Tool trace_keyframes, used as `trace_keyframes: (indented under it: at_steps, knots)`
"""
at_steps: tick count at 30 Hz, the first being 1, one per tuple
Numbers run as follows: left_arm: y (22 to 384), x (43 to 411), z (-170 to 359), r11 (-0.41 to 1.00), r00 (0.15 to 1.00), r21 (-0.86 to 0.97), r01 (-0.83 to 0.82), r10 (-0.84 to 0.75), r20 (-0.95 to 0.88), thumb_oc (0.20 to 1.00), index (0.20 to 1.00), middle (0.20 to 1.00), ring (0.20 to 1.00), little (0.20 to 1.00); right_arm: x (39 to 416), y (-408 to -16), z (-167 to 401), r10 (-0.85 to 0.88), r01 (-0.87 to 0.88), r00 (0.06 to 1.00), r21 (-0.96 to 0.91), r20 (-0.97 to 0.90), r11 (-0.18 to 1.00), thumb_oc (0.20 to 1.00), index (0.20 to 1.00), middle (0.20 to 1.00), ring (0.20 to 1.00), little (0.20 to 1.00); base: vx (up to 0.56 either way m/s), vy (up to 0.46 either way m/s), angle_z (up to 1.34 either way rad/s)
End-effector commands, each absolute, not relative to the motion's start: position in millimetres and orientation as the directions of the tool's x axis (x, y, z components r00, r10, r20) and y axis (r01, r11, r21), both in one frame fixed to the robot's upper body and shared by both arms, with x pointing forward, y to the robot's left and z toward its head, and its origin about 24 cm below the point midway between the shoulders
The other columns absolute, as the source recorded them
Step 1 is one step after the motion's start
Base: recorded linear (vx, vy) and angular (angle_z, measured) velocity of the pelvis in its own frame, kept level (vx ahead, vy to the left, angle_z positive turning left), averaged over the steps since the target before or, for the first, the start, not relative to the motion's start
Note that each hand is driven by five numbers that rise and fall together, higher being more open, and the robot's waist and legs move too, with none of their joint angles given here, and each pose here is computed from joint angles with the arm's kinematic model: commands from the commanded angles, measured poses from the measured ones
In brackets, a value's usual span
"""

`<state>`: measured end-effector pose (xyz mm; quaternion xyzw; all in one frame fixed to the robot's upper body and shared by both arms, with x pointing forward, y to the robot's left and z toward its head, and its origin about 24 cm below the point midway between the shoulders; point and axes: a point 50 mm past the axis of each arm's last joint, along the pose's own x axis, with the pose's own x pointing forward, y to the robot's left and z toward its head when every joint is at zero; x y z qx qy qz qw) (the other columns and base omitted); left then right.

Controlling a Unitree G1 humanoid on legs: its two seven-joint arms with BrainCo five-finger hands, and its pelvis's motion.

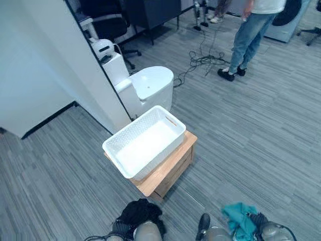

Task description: Tidy up the quilt and then pick up the clothes from the bed and put them into the laundry hamper.

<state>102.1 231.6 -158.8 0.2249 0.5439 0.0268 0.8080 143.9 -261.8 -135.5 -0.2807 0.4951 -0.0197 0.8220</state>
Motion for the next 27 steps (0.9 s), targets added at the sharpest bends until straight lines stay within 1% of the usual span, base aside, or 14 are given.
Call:
trace_keyframes:
  at_steps: [1,2,4,6,9,10,12,16,19,20,22,24,25,27]
  knots:
    - [241,104,-156,0.889,0.403,0.411,0.203,0.306,-0.862,0.200,0.200,0.200,0.200,0.200,164,-259,-126,-0.293,-0.242,0.592,-0.513,-0.751,0.824,0.200,0.200,0.200,0.200,0.200,0.21,0.025,0.95]
    - [244,98,-157,0.877,0.374,0.413,0.244,0.308,-0.875,0.200,0.200,0.200,0.200,0.200,169,-254,-125,-0.278,-0.240,0.611,-0.509,-0.741,0.827,0.200,0.200,0.200,0.200,0.200,0.20,0.032,0.99]
    - [246,97,-157,0.872,0.368,0.418,0.253,0.313,-0.875,0.200,0.200,0.200,0.200,0.200,173,-250,-123,-0.268,-0.232,0.627,-0.504,-0.731,0.832,0.200,0.200,0.200,0.200,0.200,0.10,0.038,1.63]
    - [248,108,-154,0.865,0.407,0.437,0.246,0.317,-0.857,0.200,0.200,0.200,0.200,0.200,196,-238,-108,-0.213,-0.220,0.723,-0.512,-0.657,0.830,0.200,0.200,0.200,0.200,0.200,0.06,-0.088,2.14]
    - [247,113,-152,0.860,0.431,0.443,0.252,0.310,-0.847,0.200,0.200,0.200,0.200,0.200,203,-240,-98,-0.207,-0.192,0.769,-0.527,-0.605,0.828,0.200,0.200,0.200,0.200,0.200,0.02,-0.134,1.46]
    - [245,117,-151,0.856,0.453,0.450,0.256,0.305,-0.838,0.200,0.200,0.200,0.200,0.200,210,-250,-80,-0.227,-0.125,0.826,-0.561,-0.516,0.818,0.200,0.200,0.200,0.200,0.200,0.02,-0.204,1.30]
    - [244,117,-151,0.850,0.456,0.454,0.267,0.303,-0.837,0.200,0.200,0.200,0.200,0.200,215,-265,-61,-0.252,-0.066,0.867,-0.600,-0.431,0.797,0.200,0.200,0.200,0.200,0.200,0.03,-0.164,1.83]
    - [250,101,-155,0.840,0.410,0.451,0.301,0.313,-0.857,0.200,0.200,0.200,0.200,0.200,236,-285,3,-0.214,0.034,0.964,-0.720,-0.160,0.693,0.200,0.200,0.200,0.200,0.200,0.08,-0.126,1.47]
    - [252,84,-158,0.847,0.368,0.438,0.301,0.321,-0.873,0.200,0.200,0.200,0.200,0.200,258,-293,55,-0.175,0.136,0.984,-0.774,0.033,0.619,0.200,0.200,0.200,0.200,0.200,0.07,-0.143,0.26]
    - [255,77,-159,0.852,0.349,0.437,0.289,0.331,-0.877,0.200,0.200,0.200,0.200,0.200,269,-290,83,-0.124,0.174,0.984,-0.784,0.124,0.595,0.200,0.200,0.200,0.200,0.200,0.08,-0.151,0.11]
    - [256,70,-159,0.857,0.335,0.433,0.281,0.335,-0.881,0.200,0.200,0.200,0.200,0.200,280,-282,124,-0.033,0.229,0.966,-0.792,0.256,0.566,0.200,0.200,0.200,0.200,0.200,0.09,-0.126,0.04]
    - [256,65,-160,0.859,0.332,0.429,0.279,0.333,-0.883,0.200,0.200,0.200,0.200,0.200,292,-262,177,0.112,0.287,0.906,-0.789,0.407,0.544,0.200,0.200,0.200,0.200,0.200,0.10,-0.134,-0.11]
    - [256,65,-160,0.860,0.332,0.428,0.277,0.333,-0.883,0.200,0.200,0.200,0.200,0.200,292,-262,177,0.114,0.287,0.906,-0.789,0.408,0.544,0.200,0.200,0.200,0.200,0.200,0.06,-0.107,-0.08]
    - [255,65,-160,0.861,0.335,0.428,0.275,0.332,-0.882,0.200,0.200,0.200,0.200,0.200,299,-245,203,0.206,0.288,0.863,-0.785,0.461,0.549,0.200,0.200,0.200,0.200,0.200,0.05,-0.088,-0.01]
